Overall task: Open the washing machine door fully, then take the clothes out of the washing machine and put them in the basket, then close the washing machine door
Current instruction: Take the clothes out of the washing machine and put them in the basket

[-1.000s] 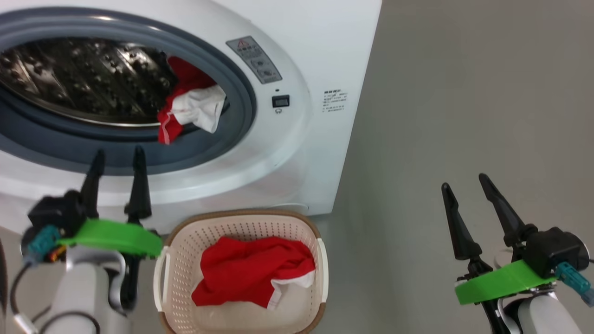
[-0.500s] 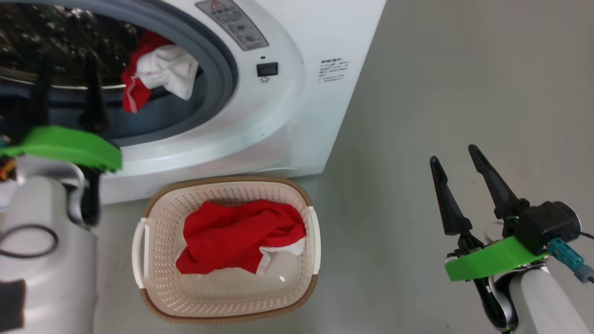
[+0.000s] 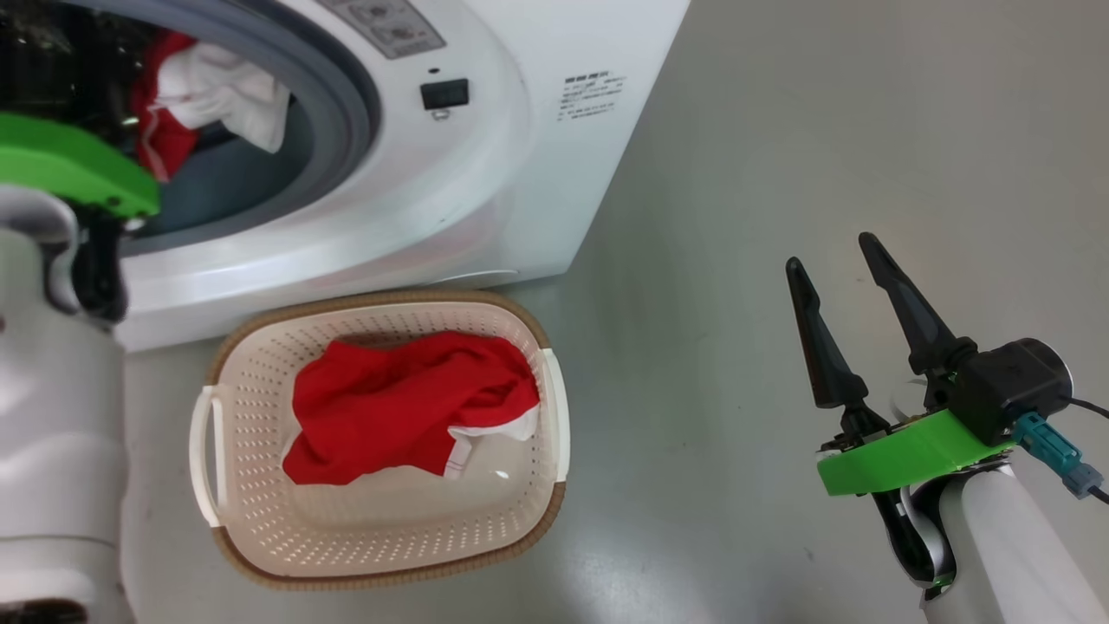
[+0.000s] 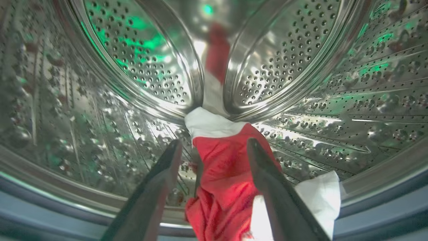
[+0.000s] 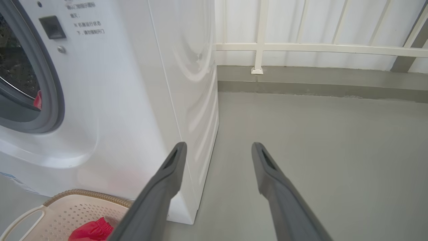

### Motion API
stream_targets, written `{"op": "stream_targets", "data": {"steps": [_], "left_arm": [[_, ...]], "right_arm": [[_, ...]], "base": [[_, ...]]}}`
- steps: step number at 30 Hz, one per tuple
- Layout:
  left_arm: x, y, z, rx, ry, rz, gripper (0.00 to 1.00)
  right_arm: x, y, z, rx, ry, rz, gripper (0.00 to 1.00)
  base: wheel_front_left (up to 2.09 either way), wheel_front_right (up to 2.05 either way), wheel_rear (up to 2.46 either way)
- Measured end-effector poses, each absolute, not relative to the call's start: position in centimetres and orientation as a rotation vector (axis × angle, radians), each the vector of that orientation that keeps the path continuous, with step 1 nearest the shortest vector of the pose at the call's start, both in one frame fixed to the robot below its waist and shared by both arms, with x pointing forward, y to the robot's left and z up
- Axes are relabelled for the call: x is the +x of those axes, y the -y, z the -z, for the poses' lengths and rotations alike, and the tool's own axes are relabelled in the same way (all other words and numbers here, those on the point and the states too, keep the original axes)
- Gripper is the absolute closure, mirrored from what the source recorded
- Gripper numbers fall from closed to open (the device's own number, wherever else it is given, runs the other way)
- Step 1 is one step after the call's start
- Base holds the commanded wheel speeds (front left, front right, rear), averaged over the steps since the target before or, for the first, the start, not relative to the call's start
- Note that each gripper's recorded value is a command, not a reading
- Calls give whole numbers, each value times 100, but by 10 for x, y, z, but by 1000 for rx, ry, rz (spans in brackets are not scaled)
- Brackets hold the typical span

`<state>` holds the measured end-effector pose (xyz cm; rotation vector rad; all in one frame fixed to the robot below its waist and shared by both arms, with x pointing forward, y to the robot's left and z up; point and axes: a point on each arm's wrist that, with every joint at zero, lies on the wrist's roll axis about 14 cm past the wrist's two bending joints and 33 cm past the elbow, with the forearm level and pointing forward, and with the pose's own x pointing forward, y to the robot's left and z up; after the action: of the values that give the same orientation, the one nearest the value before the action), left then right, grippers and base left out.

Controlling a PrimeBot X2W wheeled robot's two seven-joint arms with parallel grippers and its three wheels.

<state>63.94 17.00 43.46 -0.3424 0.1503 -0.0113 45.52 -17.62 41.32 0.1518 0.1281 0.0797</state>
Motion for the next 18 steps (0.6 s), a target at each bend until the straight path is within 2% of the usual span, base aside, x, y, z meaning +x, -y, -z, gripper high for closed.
{"op": "stream_targets", "data": {"steps": [6,18], "left_arm": [[643,-135,-420,-450,-292,100,0],[626,-129,-378,-323,-542,192,0]], "right_arm": [[454,177,-406,153,-147,-74,0],[460,177,-410,161,-130,-69,0]], "base": [[0,0,0],[0,0,0]]}}
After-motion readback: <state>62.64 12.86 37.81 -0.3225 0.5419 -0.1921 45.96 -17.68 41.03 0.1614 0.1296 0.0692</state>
